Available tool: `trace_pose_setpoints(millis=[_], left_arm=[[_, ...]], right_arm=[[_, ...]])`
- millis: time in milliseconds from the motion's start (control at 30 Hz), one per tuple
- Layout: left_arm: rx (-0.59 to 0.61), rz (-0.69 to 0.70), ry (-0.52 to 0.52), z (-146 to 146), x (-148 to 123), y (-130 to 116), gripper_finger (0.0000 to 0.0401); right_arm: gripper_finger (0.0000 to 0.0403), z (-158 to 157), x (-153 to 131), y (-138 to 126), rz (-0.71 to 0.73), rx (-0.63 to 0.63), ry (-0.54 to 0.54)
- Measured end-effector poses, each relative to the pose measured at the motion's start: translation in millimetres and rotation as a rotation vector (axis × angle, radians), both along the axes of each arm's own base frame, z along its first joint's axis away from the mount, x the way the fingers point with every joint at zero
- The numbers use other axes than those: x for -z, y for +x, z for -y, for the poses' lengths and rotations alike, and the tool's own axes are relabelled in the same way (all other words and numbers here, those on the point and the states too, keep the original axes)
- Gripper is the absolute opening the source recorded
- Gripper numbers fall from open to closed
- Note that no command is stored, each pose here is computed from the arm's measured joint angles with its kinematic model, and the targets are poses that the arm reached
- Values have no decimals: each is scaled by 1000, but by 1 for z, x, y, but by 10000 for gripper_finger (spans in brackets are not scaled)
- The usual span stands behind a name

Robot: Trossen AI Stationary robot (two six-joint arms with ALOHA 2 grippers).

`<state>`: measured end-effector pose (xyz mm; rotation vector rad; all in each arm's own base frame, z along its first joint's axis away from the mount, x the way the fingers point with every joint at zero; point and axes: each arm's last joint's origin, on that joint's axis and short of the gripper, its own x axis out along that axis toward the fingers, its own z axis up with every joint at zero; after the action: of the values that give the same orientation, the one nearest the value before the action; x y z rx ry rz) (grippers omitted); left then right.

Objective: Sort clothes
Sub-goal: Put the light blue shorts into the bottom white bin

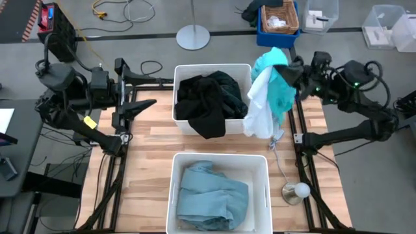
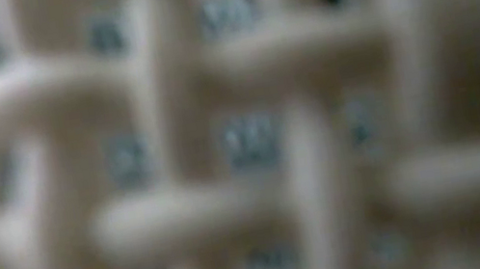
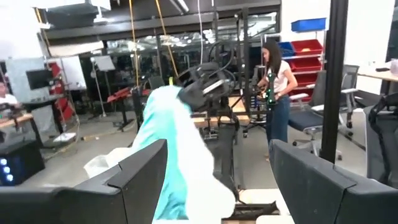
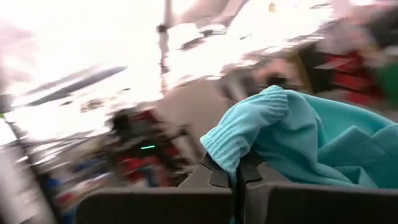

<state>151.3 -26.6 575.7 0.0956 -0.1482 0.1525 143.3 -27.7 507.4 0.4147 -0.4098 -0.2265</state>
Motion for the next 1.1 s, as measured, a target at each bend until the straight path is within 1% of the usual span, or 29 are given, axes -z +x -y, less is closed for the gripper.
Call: trace_pose_setpoints(millis=[133,233,433,567,700,800,867,967,1033,1100], left_arm=[[-40,-35,-22,-3,4,1,277],[-56,-70,-28,-5,7,2,277],[-80,-129,-36,-9,14,2,277],[-99,-189,-28,-11,20,4,277],[-119,-245,-19,-13,26,10,277],[-133,-276,-26,-15,29,13,277],[-140,-296,-31,-15,32,17,277],[-147,-336,-27,-16,36,19,277],[-148,-353,-28,-16,38,20,277],[-148,-367,-27,-16,39,20,277]], right_arm=[[0,-19,-5,15,53,-178,-101],[0,-35,-6,28,97,-265,-161],[0,-75,-8,53,218,-367,-321],[0,-98,-7,64,307,-401,-383],[0,-121,-7,81,354,-445,-386],[0,-141,-6,103,349,-496,-362],[0,-155,-3,119,329,-540,-333],[0,-177,3,140,262,-613,-296],[0,-190,5,146,217,-658,-277],[0,-202,2,147,205,-697,-261]])
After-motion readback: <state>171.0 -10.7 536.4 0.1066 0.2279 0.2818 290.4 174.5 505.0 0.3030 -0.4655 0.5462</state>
